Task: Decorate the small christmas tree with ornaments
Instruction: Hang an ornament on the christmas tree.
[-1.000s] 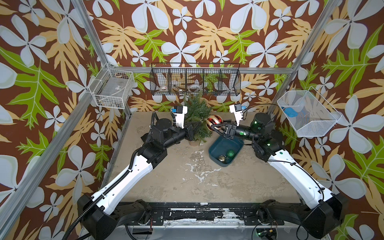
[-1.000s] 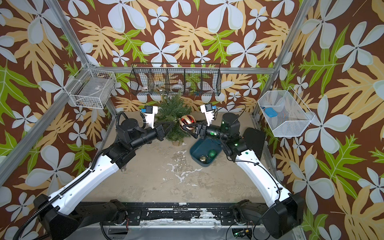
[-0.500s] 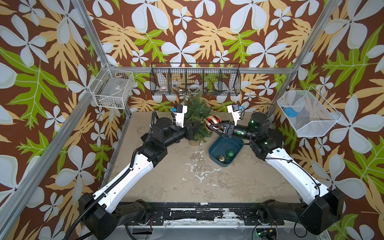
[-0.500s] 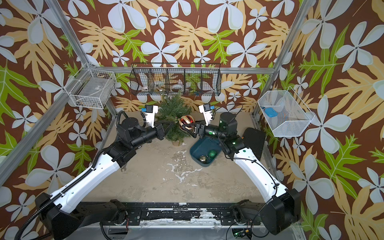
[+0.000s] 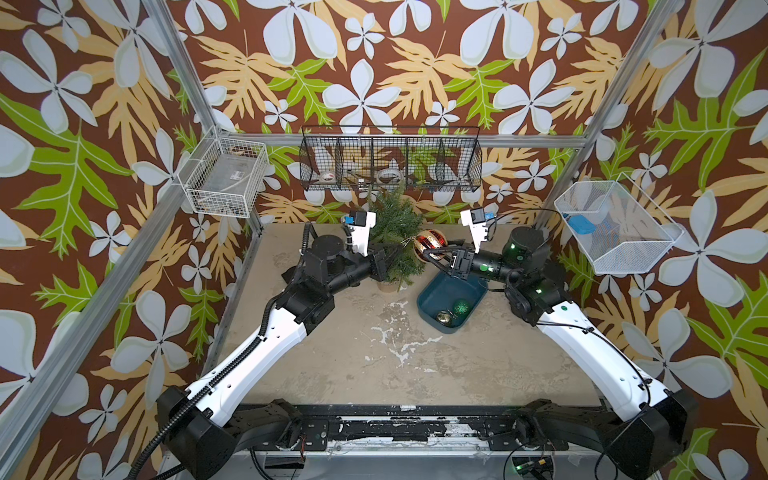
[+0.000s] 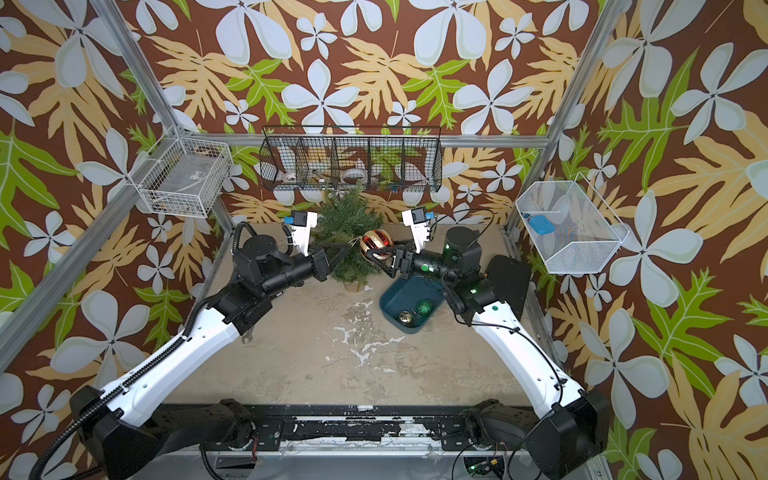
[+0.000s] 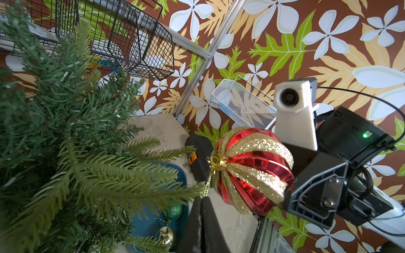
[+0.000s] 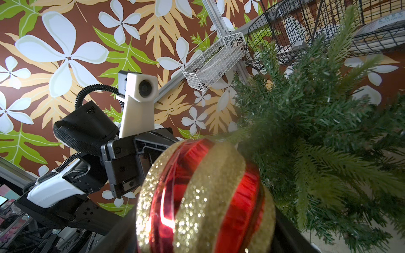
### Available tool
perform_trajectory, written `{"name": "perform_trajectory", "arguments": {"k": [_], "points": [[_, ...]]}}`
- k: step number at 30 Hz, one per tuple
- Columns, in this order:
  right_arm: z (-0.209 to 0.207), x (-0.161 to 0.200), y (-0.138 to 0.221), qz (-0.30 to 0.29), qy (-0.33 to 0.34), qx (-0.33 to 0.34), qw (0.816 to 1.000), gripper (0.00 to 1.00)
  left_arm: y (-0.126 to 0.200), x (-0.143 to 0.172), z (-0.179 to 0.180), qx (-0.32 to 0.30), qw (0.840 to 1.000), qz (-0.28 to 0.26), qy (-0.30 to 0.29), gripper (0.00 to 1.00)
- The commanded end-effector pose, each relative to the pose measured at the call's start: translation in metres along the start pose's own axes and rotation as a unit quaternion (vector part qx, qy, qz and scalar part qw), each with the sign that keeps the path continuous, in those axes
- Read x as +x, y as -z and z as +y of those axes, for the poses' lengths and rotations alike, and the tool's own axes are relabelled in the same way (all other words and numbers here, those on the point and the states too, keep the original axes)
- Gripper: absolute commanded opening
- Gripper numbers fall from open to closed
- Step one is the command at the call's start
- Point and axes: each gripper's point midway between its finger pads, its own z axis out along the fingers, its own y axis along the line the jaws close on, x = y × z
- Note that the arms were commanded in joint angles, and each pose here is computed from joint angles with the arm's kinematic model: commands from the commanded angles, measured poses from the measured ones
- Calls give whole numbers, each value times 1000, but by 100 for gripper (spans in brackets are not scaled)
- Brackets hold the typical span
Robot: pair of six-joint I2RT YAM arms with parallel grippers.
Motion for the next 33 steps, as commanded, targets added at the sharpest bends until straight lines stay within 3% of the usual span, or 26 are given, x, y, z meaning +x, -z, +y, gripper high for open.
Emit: {"name": "perform_trajectory", "arguments": {"k": [1,33], "points": [[-3,2,0,0,7,8,1000,67,-1,-2,-2,6,1000,-3,-4,0],[-28,6,-13,-3,-6,28,1000,70,-7,-7,19,-41,999,-15,-8,0]]}}
